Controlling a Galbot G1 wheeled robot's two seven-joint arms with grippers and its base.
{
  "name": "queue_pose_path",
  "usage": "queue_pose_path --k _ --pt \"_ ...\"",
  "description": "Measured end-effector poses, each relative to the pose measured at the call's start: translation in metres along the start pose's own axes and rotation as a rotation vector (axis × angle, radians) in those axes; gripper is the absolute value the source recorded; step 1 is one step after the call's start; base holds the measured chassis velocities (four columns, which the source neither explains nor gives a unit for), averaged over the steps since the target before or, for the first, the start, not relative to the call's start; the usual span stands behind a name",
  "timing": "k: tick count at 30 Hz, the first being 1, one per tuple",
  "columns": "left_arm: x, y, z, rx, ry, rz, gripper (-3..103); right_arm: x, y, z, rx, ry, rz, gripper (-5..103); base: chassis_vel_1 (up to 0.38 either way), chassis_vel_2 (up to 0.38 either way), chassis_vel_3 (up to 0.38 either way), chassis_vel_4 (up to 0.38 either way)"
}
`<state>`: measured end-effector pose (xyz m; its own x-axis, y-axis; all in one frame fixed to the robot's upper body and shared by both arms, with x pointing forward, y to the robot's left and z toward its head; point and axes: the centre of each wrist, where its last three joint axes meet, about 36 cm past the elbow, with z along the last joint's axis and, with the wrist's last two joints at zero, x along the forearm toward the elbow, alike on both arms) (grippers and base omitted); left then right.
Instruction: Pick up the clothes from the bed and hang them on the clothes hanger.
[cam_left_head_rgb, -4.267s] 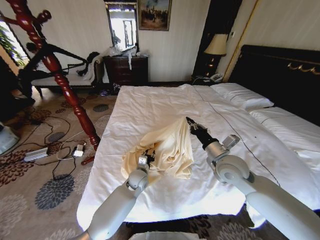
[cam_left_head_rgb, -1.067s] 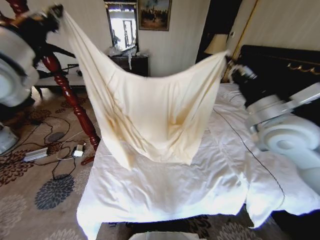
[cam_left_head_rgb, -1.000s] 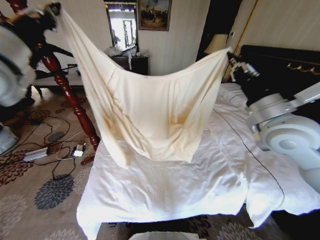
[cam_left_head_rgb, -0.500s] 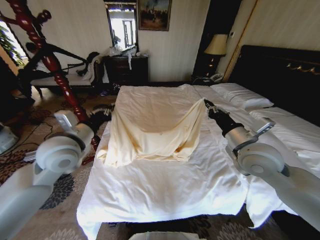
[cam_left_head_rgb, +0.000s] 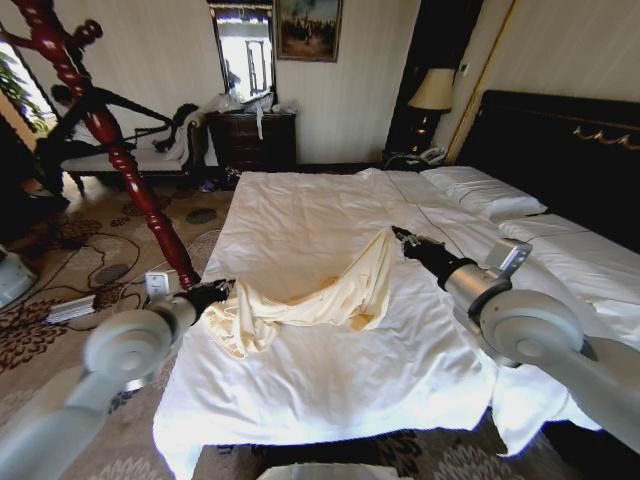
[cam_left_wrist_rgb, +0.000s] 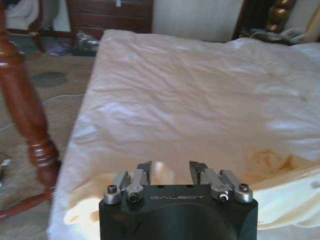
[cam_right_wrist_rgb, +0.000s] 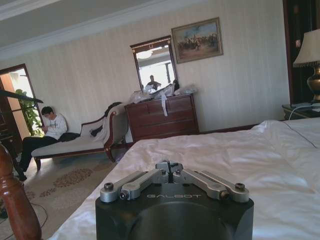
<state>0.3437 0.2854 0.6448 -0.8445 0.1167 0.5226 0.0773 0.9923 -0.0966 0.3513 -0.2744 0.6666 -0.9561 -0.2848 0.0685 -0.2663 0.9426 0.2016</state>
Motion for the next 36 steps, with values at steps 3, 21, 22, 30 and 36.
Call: queue_pose_path --k 3,21,22,30,36 --pt "0.003 0.006 -0.007 -0.017 -0.044 -0.028 53 0.000 0.000 -0.006 0.005 -0.019 0.000 0 0.000 0.000 0.000 0.000" --pt "0.050 0.190 -0.205 -0.060 -0.720 -0.331 100 -0.007 -0.008 -0.005 0.039 -0.163 -0.089 0 0.000 0.000 0.000 0.000" --pt "0.051 0.211 -0.212 -0.041 -0.708 -0.335 100 -0.007 -0.008 -0.005 0.039 -0.177 -0.090 0 0.000 0.000 0.000 0.000" --pt "0.002 0.264 -0.215 0.084 -0.659 -0.336 100 -0.007 -0.008 -0.002 0.020 -0.226 -0.085 0 0.000 0.000 0.000 0.000" --pt "-0.046 0.241 -0.228 0.171 -0.689 -0.295 100 -0.010 -0.011 0.002 0.009 -0.227 -0.074 0 0.000 0.000 0.000 0.000"
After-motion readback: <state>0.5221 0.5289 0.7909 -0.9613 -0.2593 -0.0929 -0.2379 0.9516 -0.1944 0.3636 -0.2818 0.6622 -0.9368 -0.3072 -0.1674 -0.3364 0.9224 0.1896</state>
